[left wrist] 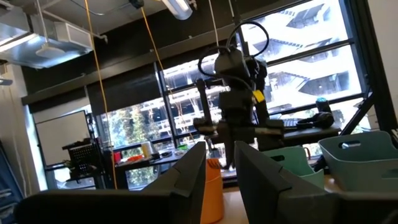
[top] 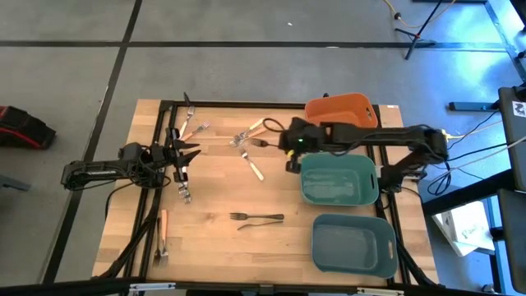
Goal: Sort silverware by color (type)
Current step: Put the black fork into the orange bin
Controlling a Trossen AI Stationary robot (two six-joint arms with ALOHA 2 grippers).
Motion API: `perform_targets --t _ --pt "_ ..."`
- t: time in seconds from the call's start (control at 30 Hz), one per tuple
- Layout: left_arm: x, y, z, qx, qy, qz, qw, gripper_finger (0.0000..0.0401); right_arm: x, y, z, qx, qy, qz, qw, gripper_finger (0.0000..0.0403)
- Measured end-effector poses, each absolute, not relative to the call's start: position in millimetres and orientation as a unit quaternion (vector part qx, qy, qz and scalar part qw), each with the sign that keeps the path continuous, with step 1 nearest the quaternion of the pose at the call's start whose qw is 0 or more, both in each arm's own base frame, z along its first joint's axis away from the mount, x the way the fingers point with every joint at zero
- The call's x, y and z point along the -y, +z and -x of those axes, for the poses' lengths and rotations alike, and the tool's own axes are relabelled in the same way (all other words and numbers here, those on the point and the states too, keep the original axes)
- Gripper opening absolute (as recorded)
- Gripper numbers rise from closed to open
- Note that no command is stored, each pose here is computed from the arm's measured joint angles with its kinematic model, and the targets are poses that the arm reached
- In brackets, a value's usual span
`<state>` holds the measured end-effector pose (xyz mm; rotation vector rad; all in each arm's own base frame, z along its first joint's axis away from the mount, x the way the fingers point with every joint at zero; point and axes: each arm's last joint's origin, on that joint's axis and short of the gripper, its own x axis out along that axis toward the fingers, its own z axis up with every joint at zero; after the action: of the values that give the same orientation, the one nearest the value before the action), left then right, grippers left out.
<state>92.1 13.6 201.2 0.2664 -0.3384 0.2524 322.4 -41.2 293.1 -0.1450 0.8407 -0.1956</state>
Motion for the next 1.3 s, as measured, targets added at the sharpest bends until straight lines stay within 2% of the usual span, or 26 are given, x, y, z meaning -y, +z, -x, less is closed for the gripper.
perform_targets --t 0.3,0.53,1.3 --pt "-14 201 -92 0.167 0.125 -0.132 0.969 0.0080 54 312 -265 -0.393 -0.165 0.054 0.903 0.0002" --pt "-14 201 -92 0.166 0.126 -0.131 0.969 0.0080 76 308 -221 -0.396 -0.221 0.031 0.891 0.0002" --pt "-14 201 -92 0.166 0.124 -0.119 0.971 0.0080 155 247 -146 -0.446 -0.342 -0.030 0.827 0.0001"
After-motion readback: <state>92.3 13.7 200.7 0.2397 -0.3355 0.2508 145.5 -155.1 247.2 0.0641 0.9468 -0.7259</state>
